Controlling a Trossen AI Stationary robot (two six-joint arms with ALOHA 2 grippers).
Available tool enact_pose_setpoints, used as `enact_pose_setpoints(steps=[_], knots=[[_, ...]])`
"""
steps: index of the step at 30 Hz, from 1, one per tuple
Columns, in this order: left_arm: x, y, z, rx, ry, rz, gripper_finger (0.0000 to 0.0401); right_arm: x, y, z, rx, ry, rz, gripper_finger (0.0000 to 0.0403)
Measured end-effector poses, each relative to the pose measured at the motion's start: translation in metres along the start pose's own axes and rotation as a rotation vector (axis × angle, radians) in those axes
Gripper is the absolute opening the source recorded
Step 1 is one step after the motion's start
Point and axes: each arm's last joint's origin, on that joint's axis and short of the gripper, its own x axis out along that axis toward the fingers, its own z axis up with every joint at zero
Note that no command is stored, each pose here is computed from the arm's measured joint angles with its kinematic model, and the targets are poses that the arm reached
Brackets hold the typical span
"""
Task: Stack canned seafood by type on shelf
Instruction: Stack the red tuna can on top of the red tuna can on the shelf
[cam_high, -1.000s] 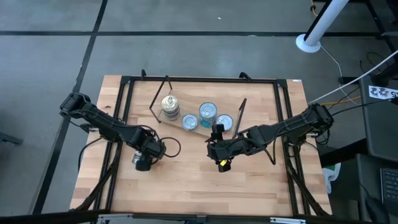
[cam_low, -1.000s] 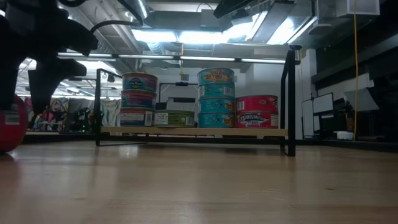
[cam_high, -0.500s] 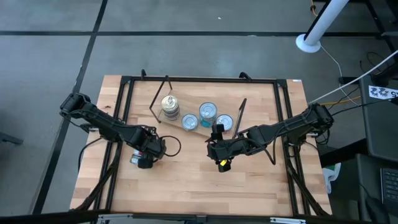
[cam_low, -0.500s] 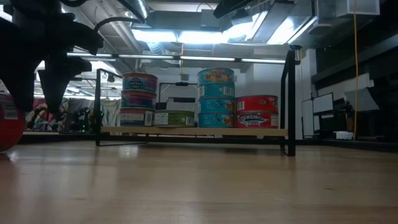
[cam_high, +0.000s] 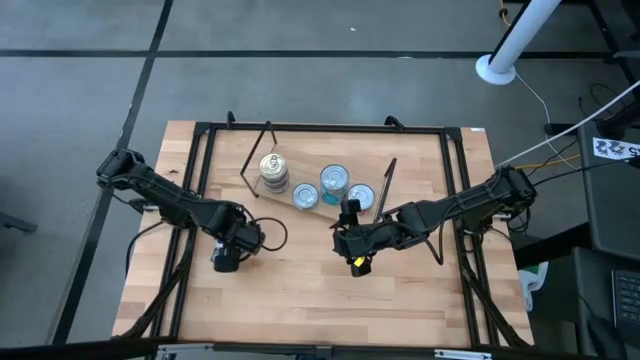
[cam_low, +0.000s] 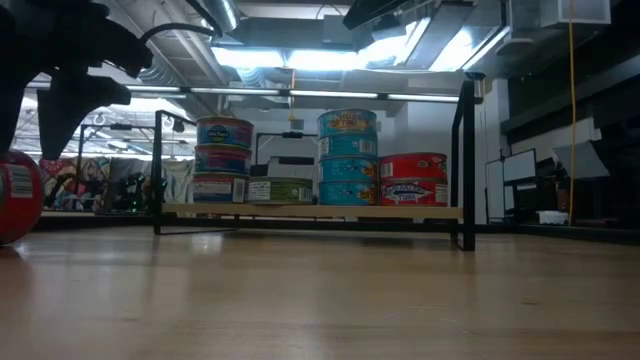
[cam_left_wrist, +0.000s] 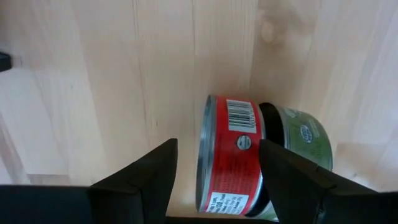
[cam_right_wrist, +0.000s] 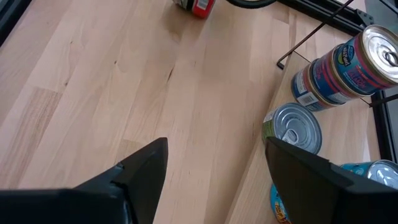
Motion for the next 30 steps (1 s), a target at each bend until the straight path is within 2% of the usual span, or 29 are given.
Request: enact_pose_setpoints(steps=[10,30], knots=[[0.0,-0.002,-0.001,-0.041,0.026,-0.061,0.0221,0.0,0.0,0.0,0.0,0.0,0.0,0.0271],[0.019,0.003,-0.01,-0.006,0.078,-0.003,0.0221,0.0,0.0,0.0,-0.001,0.004,0.0,0.0271]])
